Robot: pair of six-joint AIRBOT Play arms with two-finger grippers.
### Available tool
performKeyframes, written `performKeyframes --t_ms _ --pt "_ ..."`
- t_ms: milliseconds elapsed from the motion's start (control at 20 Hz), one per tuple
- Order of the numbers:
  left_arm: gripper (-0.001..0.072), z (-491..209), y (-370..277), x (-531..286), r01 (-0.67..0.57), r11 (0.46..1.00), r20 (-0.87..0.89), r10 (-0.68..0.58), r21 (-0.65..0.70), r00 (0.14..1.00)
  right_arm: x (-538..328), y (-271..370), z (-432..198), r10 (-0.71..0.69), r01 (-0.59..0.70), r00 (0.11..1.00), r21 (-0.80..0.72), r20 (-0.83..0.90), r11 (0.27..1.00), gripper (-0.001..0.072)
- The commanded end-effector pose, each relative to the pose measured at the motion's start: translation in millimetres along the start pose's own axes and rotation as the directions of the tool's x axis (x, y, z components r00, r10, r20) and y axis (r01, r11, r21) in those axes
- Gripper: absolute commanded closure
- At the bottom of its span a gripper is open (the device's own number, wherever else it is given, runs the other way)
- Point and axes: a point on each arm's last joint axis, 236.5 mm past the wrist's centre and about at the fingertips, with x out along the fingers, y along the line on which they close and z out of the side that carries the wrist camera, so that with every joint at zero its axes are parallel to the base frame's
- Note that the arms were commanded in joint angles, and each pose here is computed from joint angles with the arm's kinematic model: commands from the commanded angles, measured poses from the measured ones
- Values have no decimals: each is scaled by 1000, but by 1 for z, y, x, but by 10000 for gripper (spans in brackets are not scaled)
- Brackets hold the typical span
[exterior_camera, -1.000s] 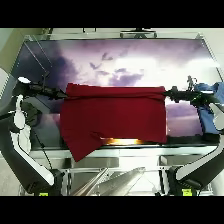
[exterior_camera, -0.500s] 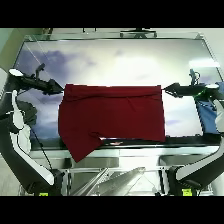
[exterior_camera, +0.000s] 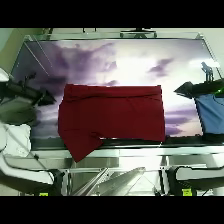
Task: Fold the shirts.
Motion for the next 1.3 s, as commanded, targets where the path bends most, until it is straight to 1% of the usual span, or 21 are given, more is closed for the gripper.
performKeyframes --t_ms 0,50,100,150,200,250,300,400,500,550,600,650,750,850,1050,1100,1150,1250 --pt "461 -96 17 24 -32 991 37 37 -131 999 -18 -4 -52 -51 54 998 71 -47 996 349" --pt "460 -115 24 34 -48 981 80 65 -190 995 -21 -7 -61 -62 64 998 96 -28 993 348" --pt "459 -134 32 45 -56 971 125 88 -234 988 -21 -12 -70 -71 72 997 128 -16 989 328" --pt "459 -150 38 55 -57 962 154 101 -266 983 -20 -18 -80 -80 80 997 155 -12 985 197" --pt "458 -167 44 67 -53 954 163 105 -297 981 -17 -24 -90 -77 79 997 207 -18 975 106" --pt "413 -180 47 76 -44 945 161 101 -323 982 -11 -28 -100 -66 73 997 240 -36 968 106" --pt "413 -186 48 83 -24 929 175 95 -369 980 -4 -30 -110 -54 67 997 260 -57 963 106" --pt "412 -195 51 90 -17 920 178 94 -391 980 8 -33 -122 -35 56 997 289 -76 956 110" --pt "412 -192 54 88 -22 920 190 104 -392 976 16 -31 -122 -1 18 998 308 -56 951 110" --pt "374 -189 54 85 -25 922 202 112 -387 973 18 -32 -123 3 16 998 308 -62 951 110" --pt "79 -183 57 81 -35 923 218 128 -384 968 19 -32 -123 4 16 998 310 -63 950 110" --pt "4 -177 61 77 -44 922 227 141 -384 964 19 -32 -123 6 13 998 312 -62 950 110" --pt "4 -176 68 76 -67 918 184 149 -391 972 19 -30 -120 15 1 999 316 -50 949 110" --pt "5 -177 69 88 -60 917 127 119 -394 985 19 -29 -118 20 -5 999 315 -43 949 111" --pt "6 -165 50 128 23 949 78 2 -315 997 19 -28 -119 22 -6 999 315 -46 949 111" --pt "23 -162 45 134 29 958 59 -13 -286 998 19 -28 -119 22 -6 999 315 -46 949 111" --pt "114 -157 40 137 37 965 51 -25 -261 998 19 -28 -119 22 -6 999 315 -47 949 112" --pt "379 -146 38 136 18 976 34 -11 -217 999 19 -27 -120 26 -8 998 315 -51 949 112"
